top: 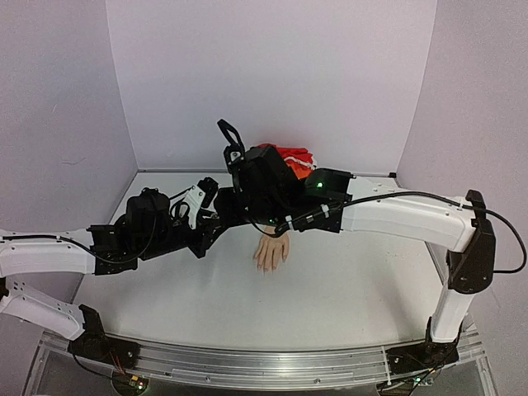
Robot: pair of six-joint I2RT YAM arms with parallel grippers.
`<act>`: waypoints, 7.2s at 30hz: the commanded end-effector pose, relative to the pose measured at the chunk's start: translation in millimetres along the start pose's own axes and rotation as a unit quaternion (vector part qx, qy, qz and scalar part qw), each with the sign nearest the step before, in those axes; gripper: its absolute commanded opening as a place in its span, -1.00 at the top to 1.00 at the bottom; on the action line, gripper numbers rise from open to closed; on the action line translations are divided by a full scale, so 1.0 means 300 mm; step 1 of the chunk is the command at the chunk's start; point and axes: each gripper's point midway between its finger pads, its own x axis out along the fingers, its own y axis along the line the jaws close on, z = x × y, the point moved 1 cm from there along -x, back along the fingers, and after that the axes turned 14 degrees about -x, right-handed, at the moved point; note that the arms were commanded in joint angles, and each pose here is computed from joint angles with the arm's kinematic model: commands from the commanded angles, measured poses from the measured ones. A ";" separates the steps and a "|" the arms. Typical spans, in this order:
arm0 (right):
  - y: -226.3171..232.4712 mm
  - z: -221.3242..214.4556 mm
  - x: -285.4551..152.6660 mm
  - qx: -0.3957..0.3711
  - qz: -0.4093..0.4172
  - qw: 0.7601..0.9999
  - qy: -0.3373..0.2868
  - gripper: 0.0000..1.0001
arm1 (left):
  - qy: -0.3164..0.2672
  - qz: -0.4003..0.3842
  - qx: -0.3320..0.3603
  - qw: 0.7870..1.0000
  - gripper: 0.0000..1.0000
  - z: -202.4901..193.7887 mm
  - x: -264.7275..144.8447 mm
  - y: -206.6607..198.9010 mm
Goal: Paint the nails
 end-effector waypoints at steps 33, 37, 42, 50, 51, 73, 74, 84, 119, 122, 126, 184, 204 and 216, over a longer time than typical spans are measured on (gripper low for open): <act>0.160 0.026 -0.441 -0.221 0.550 0.801 -0.089 0.19 | 0.063 -0.467 -0.027 0.882 1.00 0.096 -0.253 -0.462; 0.165 0.023 -0.427 -0.219 0.554 0.798 -0.087 0.27 | 0.061 -0.470 -0.025 0.880 1.00 0.103 -0.259 -0.466; 0.171 0.020 -0.423 -0.217 0.558 0.796 -0.087 0.39 | 0.059 -0.471 -0.025 0.880 1.00 0.108 -0.261 -0.466; 0.183 -0.014 -0.406 -0.220 0.562 0.793 -0.080 0.75 | 0.038 -0.463 -0.027 0.885 1.00 0.139 -0.267 -0.460; 0.183 -0.020 -0.401 -0.220 0.562 0.794 -0.078 0.82 | 0.034 -0.460 -0.027 0.887 1.00 0.146 -0.267 -0.458; 0.053 -0.155 -0.092 -0.153 0.300 0.942 0.005 1.00 | -0.123 -0.068 -0.049 0.989 1.00 0.327 -0.129 -0.073; 0.024 -0.146 -0.057 -0.142 0.227 0.963 0.004 1.00 | -0.134 -0.025 -0.051 0.989 1.00 0.337 -0.115 -0.027; 0.015 -0.054 0.011 -0.070 -0.054 0.996 -0.012 1.00 | -0.148 0.091 -0.058 0.983 1.00 0.335 0.015 0.087; 0.172 0.040 -0.465 -0.224 0.554 0.797 -0.090 -0.07 | 0.077 -0.487 -0.033 0.869 0.99 0.099 -0.297 -0.460; 0.181 0.034 -0.450 -0.219 0.564 0.792 -0.084 0.05 | 0.079 -0.489 -0.033 0.868 1.00 0.098 -0.293 -0.462; 0.192 0.023 -0.438 -0.216 0.574 0.786 -0.079 0.17 | 0.079 -0.489 -0.033 0.868 1.00 0.100 -0.291 -0.462; 0.125 0.069 -0.439 -0.197 0.464 0.859 -0.084 -0.46 | 0.008 -0.411 -0.041 0.911 1.00 0.123 -0.318 -0.379; 0.213 0.034 -0.411 -0.188 0.575 0.794 -0.067 0.56 | 0.060 -0.482 -0.044 0.873 1.00 0.126 -0.296 -0.452; 0.164 -0.052 -0.246 -0.171 0.452 0.875 -0.032 1.00 | -0.059 -0.225 -0.075 0.970 1.00 0.264 -0.185 -0.225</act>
